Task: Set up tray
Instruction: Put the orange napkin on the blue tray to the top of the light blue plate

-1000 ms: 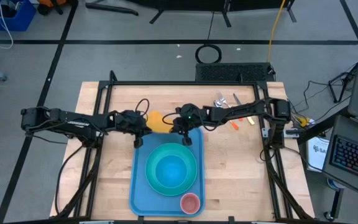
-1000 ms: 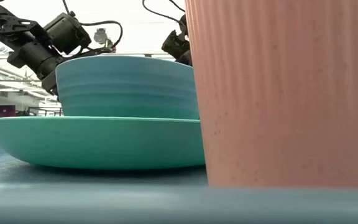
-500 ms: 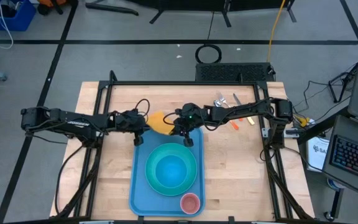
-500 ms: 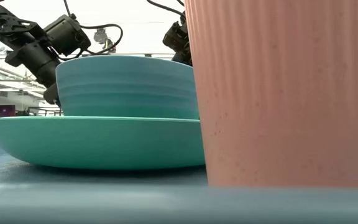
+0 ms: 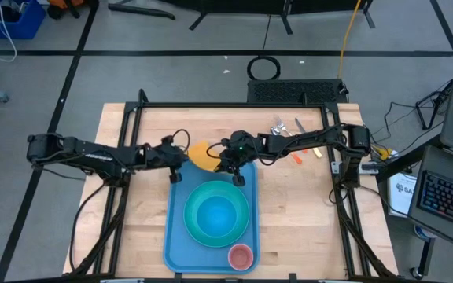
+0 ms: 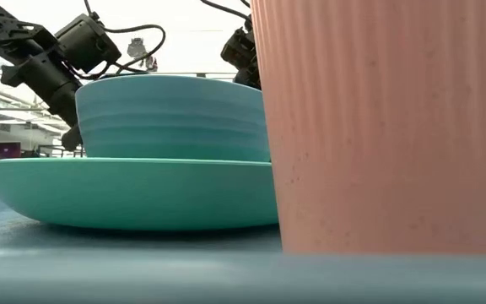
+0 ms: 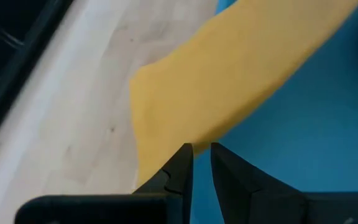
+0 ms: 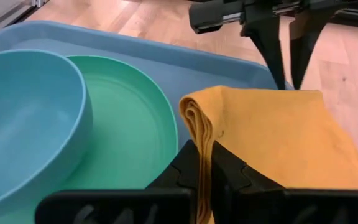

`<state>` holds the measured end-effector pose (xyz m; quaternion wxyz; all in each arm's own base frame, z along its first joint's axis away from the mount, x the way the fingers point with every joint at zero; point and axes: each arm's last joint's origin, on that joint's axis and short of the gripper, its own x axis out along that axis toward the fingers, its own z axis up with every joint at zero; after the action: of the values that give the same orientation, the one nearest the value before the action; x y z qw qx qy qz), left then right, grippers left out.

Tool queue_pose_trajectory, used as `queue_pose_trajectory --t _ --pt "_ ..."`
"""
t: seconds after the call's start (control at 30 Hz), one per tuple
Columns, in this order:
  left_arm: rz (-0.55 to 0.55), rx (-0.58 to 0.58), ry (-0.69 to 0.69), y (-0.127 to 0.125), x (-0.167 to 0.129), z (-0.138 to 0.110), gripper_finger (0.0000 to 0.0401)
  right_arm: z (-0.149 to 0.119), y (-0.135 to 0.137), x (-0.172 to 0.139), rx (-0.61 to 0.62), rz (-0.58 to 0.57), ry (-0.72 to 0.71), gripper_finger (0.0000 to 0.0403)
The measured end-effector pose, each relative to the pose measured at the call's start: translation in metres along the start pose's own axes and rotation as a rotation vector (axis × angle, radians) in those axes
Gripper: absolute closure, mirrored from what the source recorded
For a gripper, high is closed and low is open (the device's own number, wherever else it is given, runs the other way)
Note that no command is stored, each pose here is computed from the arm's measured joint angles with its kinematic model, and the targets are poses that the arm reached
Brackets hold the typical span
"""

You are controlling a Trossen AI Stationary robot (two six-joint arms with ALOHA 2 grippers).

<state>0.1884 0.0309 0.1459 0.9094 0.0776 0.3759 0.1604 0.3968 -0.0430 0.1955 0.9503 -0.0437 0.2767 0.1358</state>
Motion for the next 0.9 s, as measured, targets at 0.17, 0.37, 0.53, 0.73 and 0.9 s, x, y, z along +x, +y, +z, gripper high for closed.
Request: queue_pose_trajectory --t 0.17,0.37,0.53,0.73,0.9 --pt "-0.005 0.034 -0.006 -0.0054 -0.0015 0.0007 0.0337 0.0 0.0 0.0 0.001 0.0 0.0 0.0399" --pt "-0.013 0.044 -0.01 -0.0079 -0.0022 0.001 0.0291 0.0001 0.0 0.0 0.0 0.0 -0.001 0.0399" --pt "-0.01 0.033 -0.011 -0.0076 -0.0022 0.0011 0.0233 0.0004 0.0016 0.0005 -0.005 0.006 -0.001 0.0399" --pt "-0.036 0.043 -0.03 -0.0081 -0.0022 0.0027 0.0205 0.0019 0.0055 0.0017 -0.015 0.035 -0.013 0.0399" --pt "-0.036 0.046 -0.026 -0.0086 -0.0007 0.0023 0.0213 0.0023 0.0065 0.002 -0.018 0.036 -0.014 0.0399"
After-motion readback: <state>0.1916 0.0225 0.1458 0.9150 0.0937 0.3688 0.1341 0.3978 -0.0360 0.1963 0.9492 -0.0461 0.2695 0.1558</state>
